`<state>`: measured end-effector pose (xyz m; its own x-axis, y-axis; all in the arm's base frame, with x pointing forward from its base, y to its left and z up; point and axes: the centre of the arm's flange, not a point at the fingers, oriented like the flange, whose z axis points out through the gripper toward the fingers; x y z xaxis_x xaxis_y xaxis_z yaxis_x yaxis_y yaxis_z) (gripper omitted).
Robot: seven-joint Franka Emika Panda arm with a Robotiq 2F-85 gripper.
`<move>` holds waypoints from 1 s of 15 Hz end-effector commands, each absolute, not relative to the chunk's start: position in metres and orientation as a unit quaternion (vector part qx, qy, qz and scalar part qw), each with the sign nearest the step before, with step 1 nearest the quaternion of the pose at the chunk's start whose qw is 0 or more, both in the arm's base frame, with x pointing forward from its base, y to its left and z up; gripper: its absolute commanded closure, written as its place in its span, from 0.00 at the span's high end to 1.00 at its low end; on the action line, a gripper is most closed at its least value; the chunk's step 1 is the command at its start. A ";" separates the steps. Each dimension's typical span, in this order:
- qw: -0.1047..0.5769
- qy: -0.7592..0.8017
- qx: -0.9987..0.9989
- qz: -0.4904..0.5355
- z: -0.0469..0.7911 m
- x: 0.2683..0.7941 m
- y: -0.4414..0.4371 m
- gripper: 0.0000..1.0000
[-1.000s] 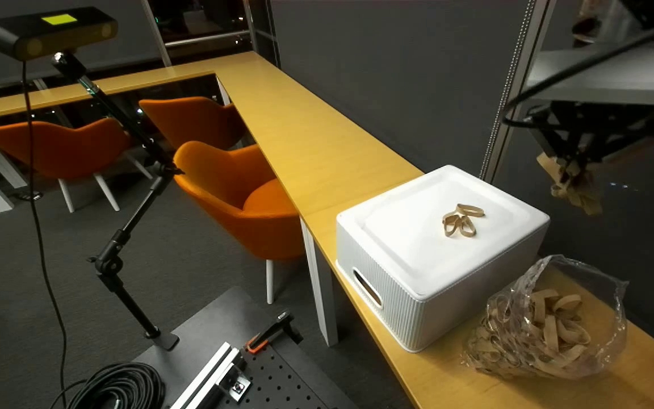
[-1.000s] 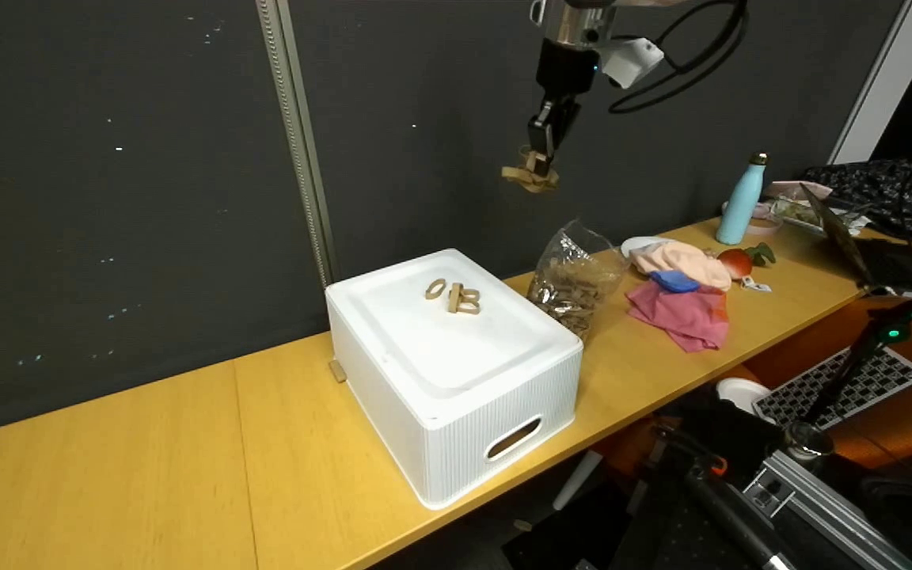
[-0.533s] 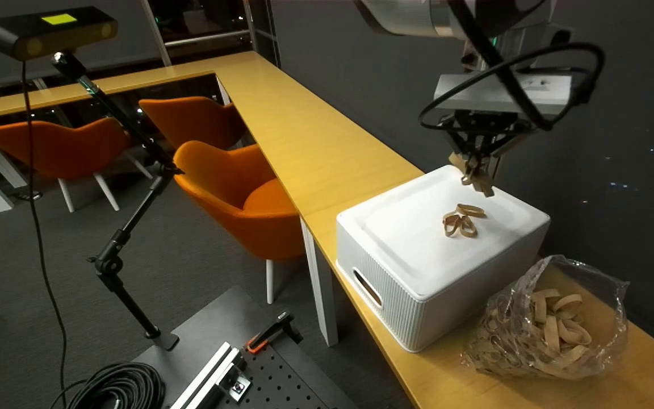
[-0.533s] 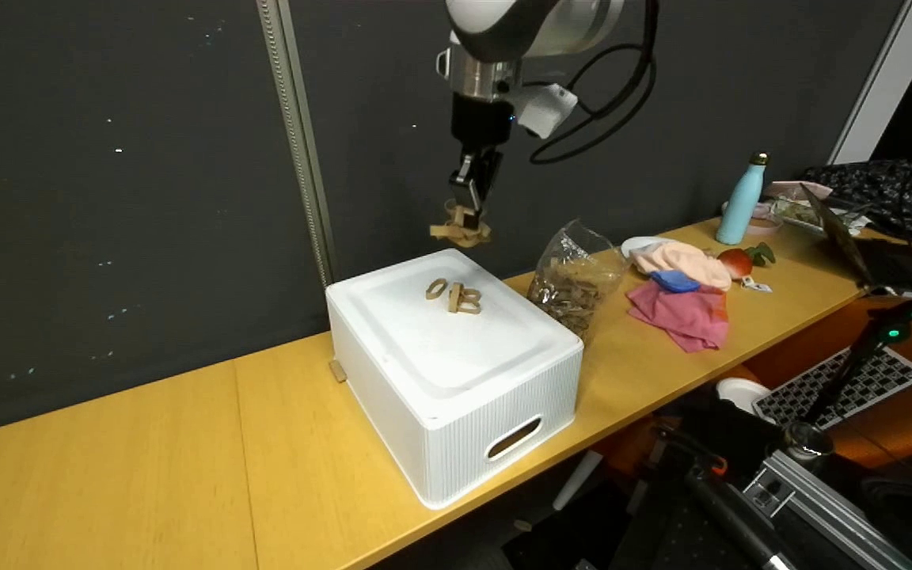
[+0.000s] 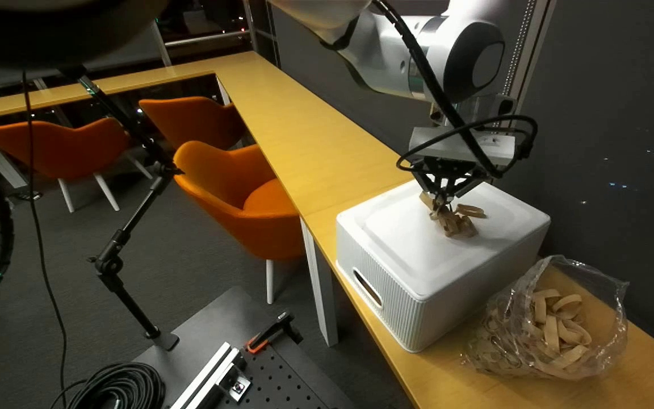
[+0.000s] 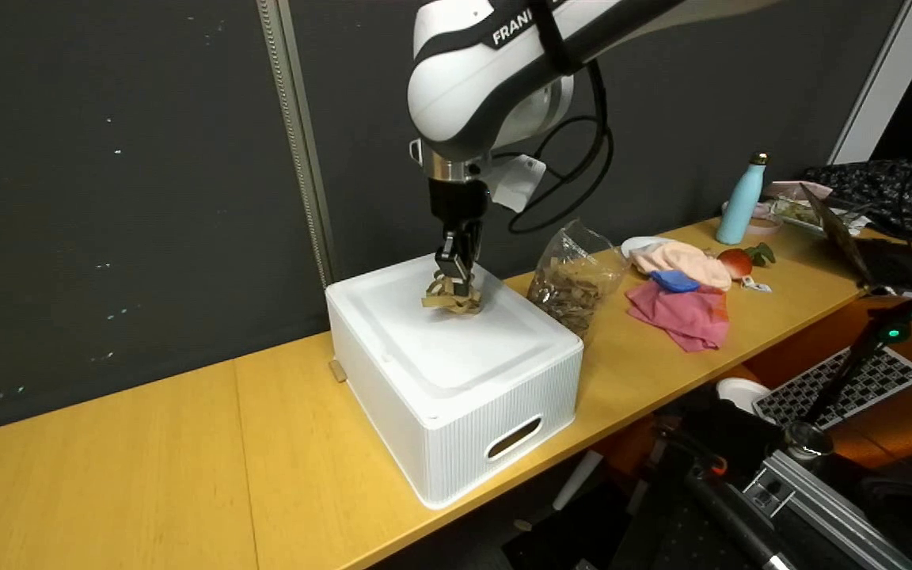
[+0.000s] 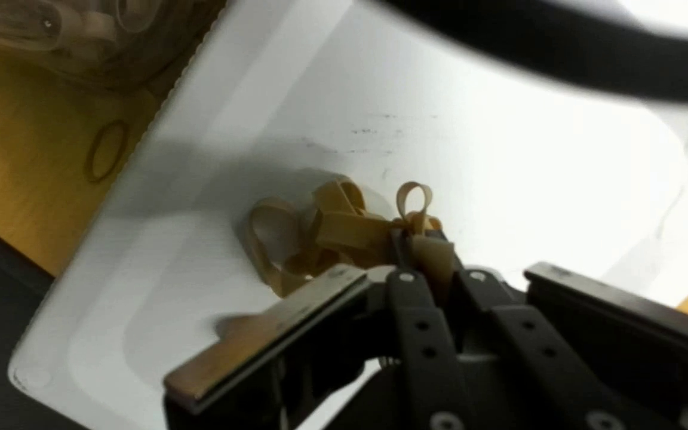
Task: Put some rubber bands on the basket
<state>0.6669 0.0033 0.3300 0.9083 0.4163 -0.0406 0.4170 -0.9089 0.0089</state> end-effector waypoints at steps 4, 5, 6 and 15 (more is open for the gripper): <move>0.015 0.220 0.975 -0.027 0.326 0.677 0.008 0.61; 0.014 0.221 0.975 -0.024 0.330 0.677 0.008 0.68; 0.015 0.220 0.975 -0.020 0.336 0.677 0.009 0.76; 0.047 0.211 0.976 -0.009 0.406 0.670 -0.019 1.00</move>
<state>0.6785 -0.0044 0.3806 0.9057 0.4239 -0.0073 0.4235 -0.9036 0.0654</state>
